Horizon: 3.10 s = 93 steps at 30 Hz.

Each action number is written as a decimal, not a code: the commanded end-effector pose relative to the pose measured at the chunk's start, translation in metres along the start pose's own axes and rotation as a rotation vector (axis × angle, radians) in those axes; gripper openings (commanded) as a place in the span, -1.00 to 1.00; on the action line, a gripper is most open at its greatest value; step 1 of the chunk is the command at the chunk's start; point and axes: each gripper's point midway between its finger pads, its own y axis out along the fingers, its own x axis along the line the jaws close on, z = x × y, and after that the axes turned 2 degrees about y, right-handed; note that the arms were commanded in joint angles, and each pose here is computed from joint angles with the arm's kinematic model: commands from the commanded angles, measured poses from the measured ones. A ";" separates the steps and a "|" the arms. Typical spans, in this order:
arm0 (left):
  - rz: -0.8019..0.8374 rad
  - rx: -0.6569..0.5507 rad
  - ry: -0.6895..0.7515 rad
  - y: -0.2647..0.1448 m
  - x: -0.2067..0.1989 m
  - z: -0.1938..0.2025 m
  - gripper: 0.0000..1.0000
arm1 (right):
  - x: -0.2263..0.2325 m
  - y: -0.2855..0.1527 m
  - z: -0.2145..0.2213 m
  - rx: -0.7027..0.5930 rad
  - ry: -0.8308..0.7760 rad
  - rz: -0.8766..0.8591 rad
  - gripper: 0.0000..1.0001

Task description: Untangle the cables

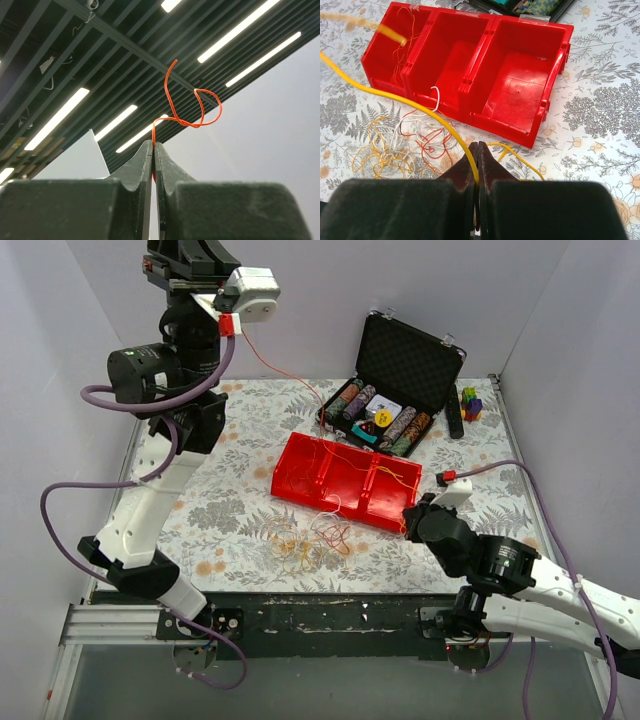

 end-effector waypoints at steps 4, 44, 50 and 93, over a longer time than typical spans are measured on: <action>-0.081 0.018 0.041 0.009 0.025 0.002 -1.00 | -0.025 -0.003 -0.018 -0.050 0.085 0.175 -0.97; 0.393 -0.004 -0.453 -0.088 -0.123 0.038 -1.00 | 0.046 -0.009 -0.100 -0.295 0.128 -0.101 -0.97; 0.437 0.001 -0.431 -0.103 -0.149 0.047 -1.00 | 0.040 -0.011 -0.099 -0.298 0.129 -0.095 -0.97; 0.588 0.104 -0.537 -0.164 -0.231 0.074 -1.00 | 0.027 -0.007 -0.076 -0.246 0.140 -0.074 -0.97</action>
